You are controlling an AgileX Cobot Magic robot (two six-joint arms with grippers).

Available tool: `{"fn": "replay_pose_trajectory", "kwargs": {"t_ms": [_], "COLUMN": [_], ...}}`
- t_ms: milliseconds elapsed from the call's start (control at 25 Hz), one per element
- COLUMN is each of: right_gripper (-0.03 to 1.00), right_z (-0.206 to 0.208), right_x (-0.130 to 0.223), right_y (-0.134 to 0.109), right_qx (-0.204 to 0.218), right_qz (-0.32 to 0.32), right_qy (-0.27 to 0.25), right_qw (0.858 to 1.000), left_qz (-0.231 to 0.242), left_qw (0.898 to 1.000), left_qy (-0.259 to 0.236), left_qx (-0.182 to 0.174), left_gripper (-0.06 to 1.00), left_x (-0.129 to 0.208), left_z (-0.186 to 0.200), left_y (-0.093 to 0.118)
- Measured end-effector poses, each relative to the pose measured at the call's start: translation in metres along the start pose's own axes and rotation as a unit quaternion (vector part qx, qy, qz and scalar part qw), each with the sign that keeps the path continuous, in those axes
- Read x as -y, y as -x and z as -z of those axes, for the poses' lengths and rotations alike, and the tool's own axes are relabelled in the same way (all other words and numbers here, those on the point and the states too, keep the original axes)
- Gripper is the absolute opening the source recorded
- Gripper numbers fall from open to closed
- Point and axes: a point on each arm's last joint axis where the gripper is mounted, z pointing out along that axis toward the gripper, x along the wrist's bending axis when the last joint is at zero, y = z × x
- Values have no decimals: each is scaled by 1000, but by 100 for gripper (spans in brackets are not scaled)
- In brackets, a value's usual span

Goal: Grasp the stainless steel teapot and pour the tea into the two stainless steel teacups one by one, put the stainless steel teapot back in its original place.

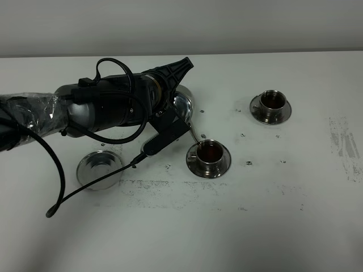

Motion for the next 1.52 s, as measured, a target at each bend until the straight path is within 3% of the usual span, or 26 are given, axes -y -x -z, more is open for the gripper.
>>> {"fn": "replay_pose_trajectory", "kwargs": {"t_ms": [400,760,960,1080,1200,1280,1360,1520], "right_gripper": [43,43,43,43,43,43,43,43], "right_z": [0,0,0,0,0,0,0,0], "right_x": [0,0,0,0,0,0,0,0], "right_y": [0,0,0,0,0,0,0,0], "right_qx": [0,0,0,0,0,0,0,0], "right_qz": [0,0,0,0,0,0,0,0], "right_qy": [0,0,0,0,0,0,0,0], "right_qw": [1000,1000,1000,1000,1000,1000,1000,1000], "left_qz": [2,37,82,146,246,329,419,591], "left_qw": [1000,999,997,989,969,944,908,806], "left_qy": [1,9,4,4,7,6,7,-4], "left_qx": [-1,-15,-6,-4,-4,-8,-17,-3], "left_gripper": [17,17,17,17,17,17,17,17], "left_x": [0,-5,-4,-4,-2,3,11,23], "left_z": [0,2,2,2,5,12,24,44], "left_y": [0,-5,-3,-3,-4,-6,-9,-8]}}
